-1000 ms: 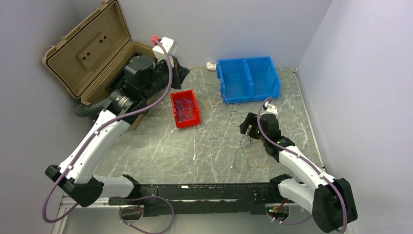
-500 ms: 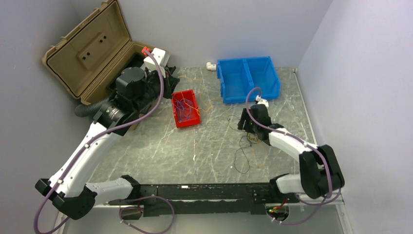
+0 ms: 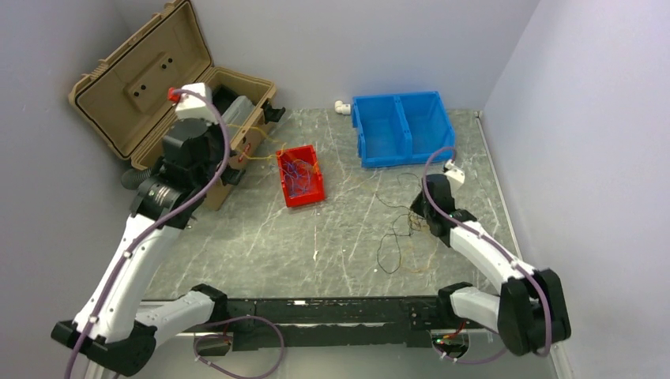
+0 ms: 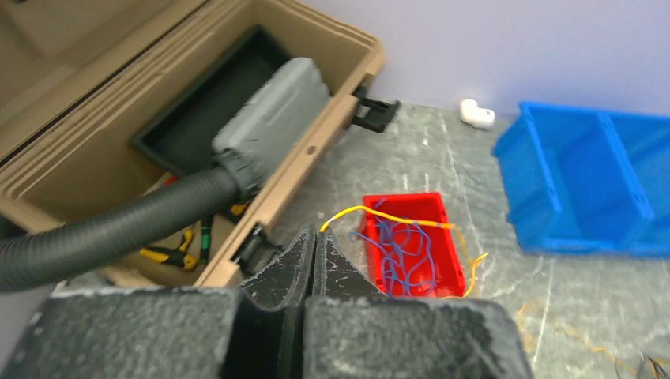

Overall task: Untangle the cables
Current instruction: Place the cable in the bin.

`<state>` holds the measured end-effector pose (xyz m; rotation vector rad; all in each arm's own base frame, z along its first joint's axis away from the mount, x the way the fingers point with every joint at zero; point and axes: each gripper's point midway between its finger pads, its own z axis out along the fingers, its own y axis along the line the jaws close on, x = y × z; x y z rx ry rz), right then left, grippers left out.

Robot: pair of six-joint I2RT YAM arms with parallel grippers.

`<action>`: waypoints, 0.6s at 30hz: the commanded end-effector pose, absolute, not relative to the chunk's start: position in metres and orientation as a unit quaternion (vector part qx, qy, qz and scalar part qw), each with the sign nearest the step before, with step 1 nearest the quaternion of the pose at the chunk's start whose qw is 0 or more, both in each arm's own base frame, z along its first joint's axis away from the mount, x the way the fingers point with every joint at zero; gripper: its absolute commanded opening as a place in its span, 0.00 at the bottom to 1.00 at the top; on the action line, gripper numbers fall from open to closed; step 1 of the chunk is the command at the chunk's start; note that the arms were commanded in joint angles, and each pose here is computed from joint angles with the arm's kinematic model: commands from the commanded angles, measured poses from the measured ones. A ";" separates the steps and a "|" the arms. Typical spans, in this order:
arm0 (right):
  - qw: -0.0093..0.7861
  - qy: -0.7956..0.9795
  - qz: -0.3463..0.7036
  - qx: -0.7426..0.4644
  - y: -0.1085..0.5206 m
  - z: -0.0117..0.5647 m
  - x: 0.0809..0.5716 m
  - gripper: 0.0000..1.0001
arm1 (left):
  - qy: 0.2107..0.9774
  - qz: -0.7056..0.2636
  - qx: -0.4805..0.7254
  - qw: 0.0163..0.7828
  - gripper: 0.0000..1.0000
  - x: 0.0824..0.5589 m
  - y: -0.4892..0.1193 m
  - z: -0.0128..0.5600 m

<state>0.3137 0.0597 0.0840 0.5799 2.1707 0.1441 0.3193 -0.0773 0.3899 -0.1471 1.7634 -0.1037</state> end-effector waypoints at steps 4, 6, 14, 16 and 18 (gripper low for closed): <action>0.442 0.825 0.019 0.352 0.013 0.081 0.284 0.00 | 0.732 -0.022 -0.175 0.659 0.00 0.297 -0.029 0.401; 0.442 0.834 0.038 0.328 0.020 0.081 0.285 0.00 | 0.730 -0.053 -0.139 0.667 0.00 0.298 -0.044 0.407; 0.447 0.854 0.095 0.248 0.045 0.084 0.286 0.00 | 0.720 -0.129 -0.069 0.678 0.00 0.302 -0.080 0.424; 0.449 0.862 0.130 0.196 0.062 0.088 0.285 0.00 | 0.715 -0.169 -0.021 0.678 0.00 0.301 -0.101 0.432; 0.451 0.863 0.167 0.154 0.078 0.091 0.284 0.02 | 0.712 -0.202 0.013 0.673 0.00 0.300 -0.119 0.439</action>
